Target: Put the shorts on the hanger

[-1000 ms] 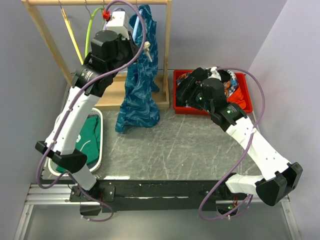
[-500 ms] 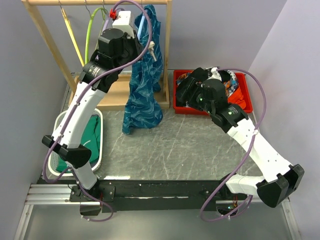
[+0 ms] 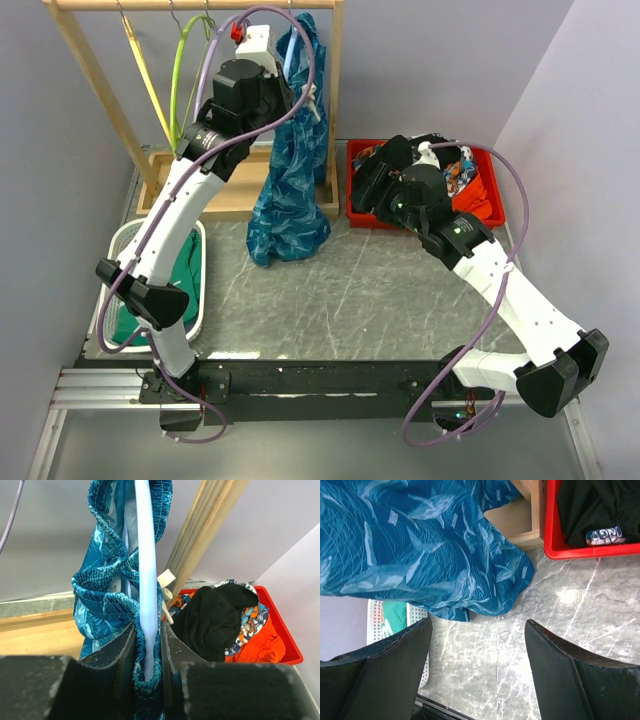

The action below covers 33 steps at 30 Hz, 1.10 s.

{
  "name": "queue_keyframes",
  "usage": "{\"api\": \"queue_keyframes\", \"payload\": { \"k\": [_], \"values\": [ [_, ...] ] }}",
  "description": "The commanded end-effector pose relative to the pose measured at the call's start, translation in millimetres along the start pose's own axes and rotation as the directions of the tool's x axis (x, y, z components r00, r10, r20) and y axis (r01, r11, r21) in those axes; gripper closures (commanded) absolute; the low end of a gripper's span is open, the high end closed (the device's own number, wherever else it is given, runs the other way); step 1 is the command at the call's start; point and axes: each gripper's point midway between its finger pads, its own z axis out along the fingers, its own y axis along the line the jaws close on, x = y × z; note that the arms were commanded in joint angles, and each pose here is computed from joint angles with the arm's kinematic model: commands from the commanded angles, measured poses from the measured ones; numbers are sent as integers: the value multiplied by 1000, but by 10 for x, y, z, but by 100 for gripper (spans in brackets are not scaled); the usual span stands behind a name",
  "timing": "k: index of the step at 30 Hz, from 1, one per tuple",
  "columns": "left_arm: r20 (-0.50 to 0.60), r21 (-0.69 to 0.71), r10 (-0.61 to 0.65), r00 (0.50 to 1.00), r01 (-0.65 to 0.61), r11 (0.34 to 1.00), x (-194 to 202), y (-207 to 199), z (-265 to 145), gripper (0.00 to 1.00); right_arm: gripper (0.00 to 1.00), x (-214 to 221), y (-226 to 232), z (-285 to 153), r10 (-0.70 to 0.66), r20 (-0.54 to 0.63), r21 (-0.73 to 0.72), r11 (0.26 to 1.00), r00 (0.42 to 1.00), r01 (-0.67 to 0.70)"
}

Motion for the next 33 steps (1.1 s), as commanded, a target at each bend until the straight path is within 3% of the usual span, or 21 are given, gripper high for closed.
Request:
{"api": "queue_keyframes", "payload": {
  "k": [1,2,4,8,11,15,21,22,24,25,27,28,33],
  "values": [
    [175,71,-69,982,57,996,-572,-138,-206,76,18,-106,109,-138,-4,50,-40,999,999,6],
    [178,72,-71,982,59,996,-588,-134,-248,56,18,-115,114,-151,-4,53,-41,999,999,6],
    [179,73,-68,982,56,996,-606,-127,-303,47,18,-111,119,-171,-7,55,-40,999,998,10],
    [188,62,-70,980,60,996,-702,-71,-546,13,16,-131,126,-227,-10,68,-44,999,998,13],
    [186,64,-71,980,60,996,-737,-36,-745,0,15,-148,121,-272,-9,79,-43,999,997,13],
    [131,59,-83,988,76,995,-585,34,-992,3,13,-172,67,-340,-6,104,-29,1000,995,10],
    [21,78,-118,993,116,990,-42,73,-1408,3,10,-211,-99,-464,21,166,4,1000,986,-22],
    [-34,67,-108,994,110,992,284,72,-1393,4,10,-244,-119,-524,32,188,4,999,982,-33],
    [-45,92,-138,989,142,986,449,53,-1620,4,8,-199,-203,-535,48,196,19,998,980,-53],
    [-108,81,-121,987,130,988,859,21,-1626,4,7,-211,-232,-585,55,212,20,998,976,-61],
    [-142,93,-140,980,154,984,1147,-38,-1786,4,6,-163,-355,-577,57,225,50,996,973,-70],
    [-219,113,-103,970,130,985,1560,-153,-1861,4,6,-162,-382,-611,60,234,48,996,970,-73],
    [-318,114,-132,939,176,978,2380,-347,-2056,4,6,97,-536,-540,63,186,50,996,981,-73]
  ]
}}
